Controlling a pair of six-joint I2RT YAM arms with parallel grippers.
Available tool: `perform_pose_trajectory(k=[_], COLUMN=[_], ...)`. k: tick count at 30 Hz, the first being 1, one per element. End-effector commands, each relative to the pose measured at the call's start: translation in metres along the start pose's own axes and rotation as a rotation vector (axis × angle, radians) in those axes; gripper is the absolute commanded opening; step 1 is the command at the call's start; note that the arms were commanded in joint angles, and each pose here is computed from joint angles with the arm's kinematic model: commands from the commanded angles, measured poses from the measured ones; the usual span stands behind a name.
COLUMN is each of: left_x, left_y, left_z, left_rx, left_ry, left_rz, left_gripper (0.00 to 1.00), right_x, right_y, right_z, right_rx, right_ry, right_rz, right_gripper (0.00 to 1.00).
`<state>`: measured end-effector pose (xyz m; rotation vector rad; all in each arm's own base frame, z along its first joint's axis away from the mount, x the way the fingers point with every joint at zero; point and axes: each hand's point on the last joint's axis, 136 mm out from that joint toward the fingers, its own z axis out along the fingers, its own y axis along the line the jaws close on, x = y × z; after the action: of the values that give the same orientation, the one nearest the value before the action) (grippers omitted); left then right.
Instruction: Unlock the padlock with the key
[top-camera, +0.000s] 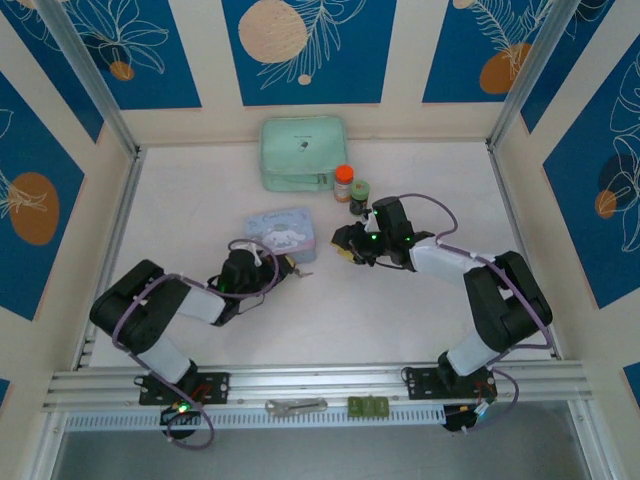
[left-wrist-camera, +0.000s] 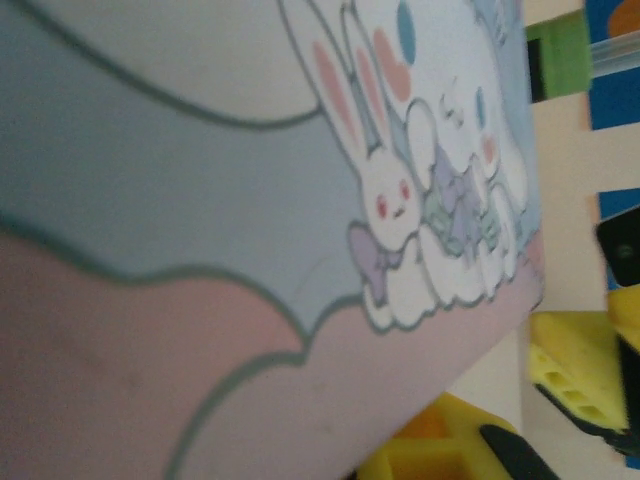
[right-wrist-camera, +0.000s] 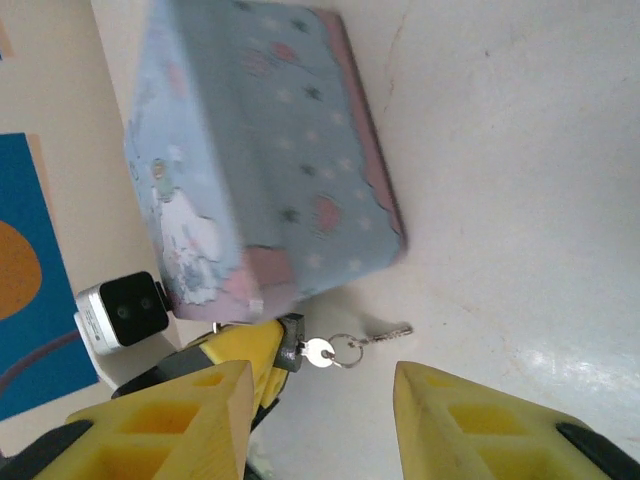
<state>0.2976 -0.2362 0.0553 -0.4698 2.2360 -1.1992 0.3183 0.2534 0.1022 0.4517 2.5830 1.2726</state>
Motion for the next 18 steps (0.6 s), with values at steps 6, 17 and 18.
perform_pose_trajectory(k=[6,17,18], left_x=[-0.003,-0.038,-0.043], left_y=[0.016,0.011,0.013], left_z=[-0.019,-0.064,-0.069], left_rx=[-0.207,-0.26,-0.267], left_ry=[0.008,-0.129,-0.145], left_rz=[0.089,0.123,0.12], left_gripper=[0.44,0.72,0.73], right_x=[0.001,0.043,0.051], right_y=[0.014,0.045,0.046], right_z=[-0.005,0.01,0.015], right_rx=[0.043,0.173,0.197], right_ry=[-0.019,0.049,0.074], right_rz=[-0.15,-0.664,-0.729], right_gripper=[0.42,0.43,0.43])
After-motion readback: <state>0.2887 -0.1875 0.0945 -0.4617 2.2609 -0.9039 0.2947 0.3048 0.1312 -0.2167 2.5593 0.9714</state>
